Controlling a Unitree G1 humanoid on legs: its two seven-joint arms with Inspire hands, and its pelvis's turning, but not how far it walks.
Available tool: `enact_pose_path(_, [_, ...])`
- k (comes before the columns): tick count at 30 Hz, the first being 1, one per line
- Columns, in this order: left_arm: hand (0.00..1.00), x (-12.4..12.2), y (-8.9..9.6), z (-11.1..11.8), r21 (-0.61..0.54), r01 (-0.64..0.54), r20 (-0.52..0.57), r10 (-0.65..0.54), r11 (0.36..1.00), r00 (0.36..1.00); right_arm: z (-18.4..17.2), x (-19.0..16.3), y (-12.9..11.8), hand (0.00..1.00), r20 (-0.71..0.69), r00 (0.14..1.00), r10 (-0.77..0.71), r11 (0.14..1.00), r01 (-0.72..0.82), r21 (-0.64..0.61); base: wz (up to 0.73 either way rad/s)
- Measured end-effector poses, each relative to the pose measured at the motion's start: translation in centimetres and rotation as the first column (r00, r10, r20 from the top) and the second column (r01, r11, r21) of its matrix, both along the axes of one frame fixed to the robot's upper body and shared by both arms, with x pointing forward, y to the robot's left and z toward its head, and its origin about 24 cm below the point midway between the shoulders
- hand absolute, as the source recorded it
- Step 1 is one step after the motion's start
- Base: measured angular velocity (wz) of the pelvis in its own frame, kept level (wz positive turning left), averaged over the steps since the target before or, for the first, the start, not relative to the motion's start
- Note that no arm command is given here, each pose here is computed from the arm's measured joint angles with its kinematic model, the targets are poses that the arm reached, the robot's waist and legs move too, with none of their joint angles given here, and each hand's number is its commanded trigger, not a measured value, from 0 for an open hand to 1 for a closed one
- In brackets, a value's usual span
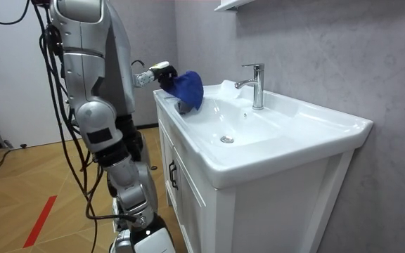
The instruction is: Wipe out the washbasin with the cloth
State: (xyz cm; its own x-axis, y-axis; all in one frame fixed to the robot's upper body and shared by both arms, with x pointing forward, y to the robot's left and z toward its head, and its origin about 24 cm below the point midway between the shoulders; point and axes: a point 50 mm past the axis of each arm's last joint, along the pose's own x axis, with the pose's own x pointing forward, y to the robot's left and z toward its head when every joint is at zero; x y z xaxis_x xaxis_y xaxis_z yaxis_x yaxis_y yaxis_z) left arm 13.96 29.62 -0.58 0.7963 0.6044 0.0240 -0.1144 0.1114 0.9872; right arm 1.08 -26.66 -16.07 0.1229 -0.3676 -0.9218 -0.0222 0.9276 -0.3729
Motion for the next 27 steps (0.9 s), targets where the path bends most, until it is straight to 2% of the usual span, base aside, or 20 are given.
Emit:
enact_pose_path(8, [1.0, -0.3, 0.2, -0.7, -0.011, -0.021, -0.006, 0.021, 1.0, 1.0, 0.0, -0.6, -0.1, 0.0, -0.022, 1.0, -0.019, 1.0, 0.019, -0.005, -0.02])
enact_pose_path(17, [1.0, -0.3, 0.1, -0.7, -0.014, -0.018, -0.003, 0.018, 1.0, 1.0, 0.2, 0.9, -0.1, 0.0, 0.041, 0.999, -0.009, 1.0, 0.009, -0.008, 0.0])
enact_pose_path(18, [0.66, -0.3, 0.1, -0.7, -0.015, -0.018, -0.003, 0.018, 1.0, 1.0, 0.2, 1.0, -0.1, 0.0, 0.047, 0.999, -0.009, 1.0, 0.01, -0.012, 0.0])
enact_pose_path(19, [0.0, -0.3, 0.1, -0.7, -0.015, -0.017, -0.003, 0.017, 1.0, 1.0, 0.3, 1.1, -0.1, 0.0, 0.055, 0.998, -0.011, 1.0, 0.012, -0.015, 0.0])
enact_pose_path(27, [0.0, -0.3, -0.2, -1.0, -0.019, -0.024, 0.016, 0.024, 1.0, 1.0, 0.2, 0.7, 0.1, 0.0, 0.058, 0.997, -0.042, 0.999, 0.043, -0.01, 0.0])
